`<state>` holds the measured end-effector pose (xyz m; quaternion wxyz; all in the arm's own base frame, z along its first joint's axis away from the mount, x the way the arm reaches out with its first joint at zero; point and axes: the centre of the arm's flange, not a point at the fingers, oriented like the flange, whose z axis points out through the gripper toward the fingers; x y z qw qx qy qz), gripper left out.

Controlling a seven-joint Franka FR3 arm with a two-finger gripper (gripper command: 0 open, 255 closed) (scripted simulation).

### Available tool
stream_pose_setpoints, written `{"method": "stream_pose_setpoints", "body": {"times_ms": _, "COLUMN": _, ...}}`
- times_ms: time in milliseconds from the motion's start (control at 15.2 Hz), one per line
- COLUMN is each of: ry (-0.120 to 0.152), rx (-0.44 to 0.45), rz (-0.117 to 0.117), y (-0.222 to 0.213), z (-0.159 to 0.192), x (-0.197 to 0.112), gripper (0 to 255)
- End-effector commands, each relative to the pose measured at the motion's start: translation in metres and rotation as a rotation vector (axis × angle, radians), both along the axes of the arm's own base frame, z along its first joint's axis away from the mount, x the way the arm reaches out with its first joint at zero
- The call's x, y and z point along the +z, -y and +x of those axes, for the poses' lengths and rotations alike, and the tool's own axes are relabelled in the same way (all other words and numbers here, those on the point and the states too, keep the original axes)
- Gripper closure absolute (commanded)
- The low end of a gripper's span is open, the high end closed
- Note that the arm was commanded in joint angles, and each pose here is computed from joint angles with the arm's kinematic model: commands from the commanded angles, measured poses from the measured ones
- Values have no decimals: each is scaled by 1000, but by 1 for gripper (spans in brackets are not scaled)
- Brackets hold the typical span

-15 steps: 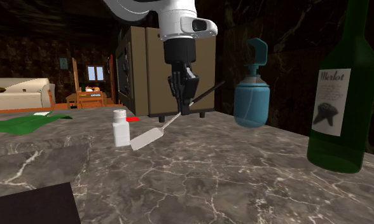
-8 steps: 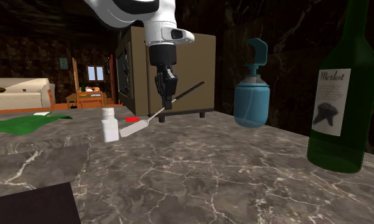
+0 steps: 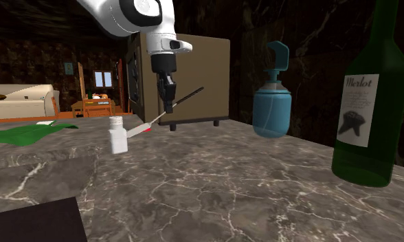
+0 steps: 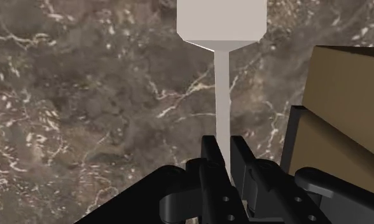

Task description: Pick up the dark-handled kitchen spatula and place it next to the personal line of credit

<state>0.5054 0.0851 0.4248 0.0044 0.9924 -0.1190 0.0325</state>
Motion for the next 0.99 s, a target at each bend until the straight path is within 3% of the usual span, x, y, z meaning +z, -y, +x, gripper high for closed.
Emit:
{"method": "stream_pose_setpoints", "body": {"times_ms": 0, "ry": 1, "rx": 6, "rz": 1, "y": -29, "z": 4, "x": -1, "gripper": 255}}
{"method": "stream_pose_setpoints", "body": {"times_ms": 924, "ry": 1, "rx": 6, "rz": 1, "y": -212, "z": 31, "x": -1, "gripper": 255}}
